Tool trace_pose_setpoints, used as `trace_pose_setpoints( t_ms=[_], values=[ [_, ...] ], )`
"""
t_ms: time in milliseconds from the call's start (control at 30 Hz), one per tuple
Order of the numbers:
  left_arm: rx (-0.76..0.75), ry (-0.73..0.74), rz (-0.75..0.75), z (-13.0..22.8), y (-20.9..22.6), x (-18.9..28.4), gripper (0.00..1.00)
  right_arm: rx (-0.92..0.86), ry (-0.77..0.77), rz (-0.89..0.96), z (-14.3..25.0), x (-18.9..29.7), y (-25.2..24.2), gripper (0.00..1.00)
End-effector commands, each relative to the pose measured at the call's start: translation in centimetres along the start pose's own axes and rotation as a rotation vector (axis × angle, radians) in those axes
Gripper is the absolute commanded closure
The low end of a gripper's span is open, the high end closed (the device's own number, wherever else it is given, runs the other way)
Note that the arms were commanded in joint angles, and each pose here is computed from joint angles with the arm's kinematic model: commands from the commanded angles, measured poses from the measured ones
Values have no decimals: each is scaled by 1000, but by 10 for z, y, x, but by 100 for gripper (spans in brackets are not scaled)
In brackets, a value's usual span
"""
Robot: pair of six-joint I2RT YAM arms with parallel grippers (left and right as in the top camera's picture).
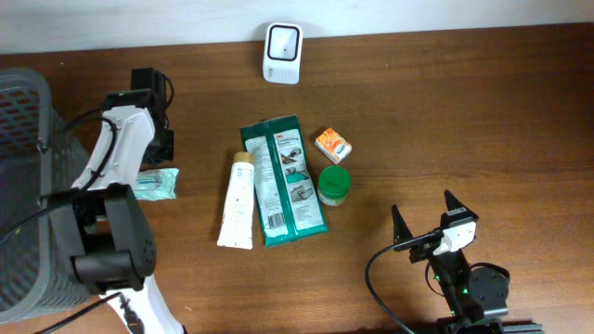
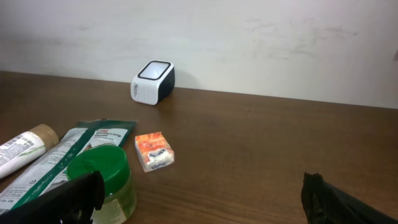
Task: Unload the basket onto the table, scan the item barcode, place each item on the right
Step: 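Regrasp the mint tissue pack with the left gripper and slide it right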
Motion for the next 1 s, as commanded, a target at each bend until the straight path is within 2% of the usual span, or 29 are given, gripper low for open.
trace_pose_setpoints(
  t_ms=[0,133,300,500,567,633,700,800,867,933,967],
  values=[
    [2,34,-9,1,-4,-16,100,-3,5,0,3,0,-1,2],
    [-29,103,-58,8,-8,-41,100,-3,5,0,3,0,-1,2],
    [-20,108,-53,8,-11,-45,100,-3,5,0,3,0,-1,2],
    [-79,145,301,22,-85,-54,100,-3,5,0,3,0,-1,2],
    [-231,60,473,13,-120,-41,100,-3,5,0,3,0,-1,2],
    [-286,33,460,9,-125,-40,100,-3,5,0,3,0,-1,2],
    [-276,10,455,1,-121,-32,100,-3,5,0,3,0,-1,2],
    [-141,-88,370,-24,-84,10,100,-3,5,0,3,0,-1,2],
    [-50,-204,306,-35,-52,59,100,-3,5,0,3,0,-1,2],
    [52,-397,277,-17,-11,149,100,-3,5,0,3,0,-1,2],
    [62,-427,267,-9,-3,166,100,-3,5,0,3,0,-1,2]
  ],
)
Point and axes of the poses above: each gripper's point midway between its finger pads, its own x axis back along the fingers, its own y axis along the line the jaws close on, z = x × y, the point moved 2 cm from there along x, back along the fingers, and after that the axes turned 8 degrees about -x, right-handed, at the moved point
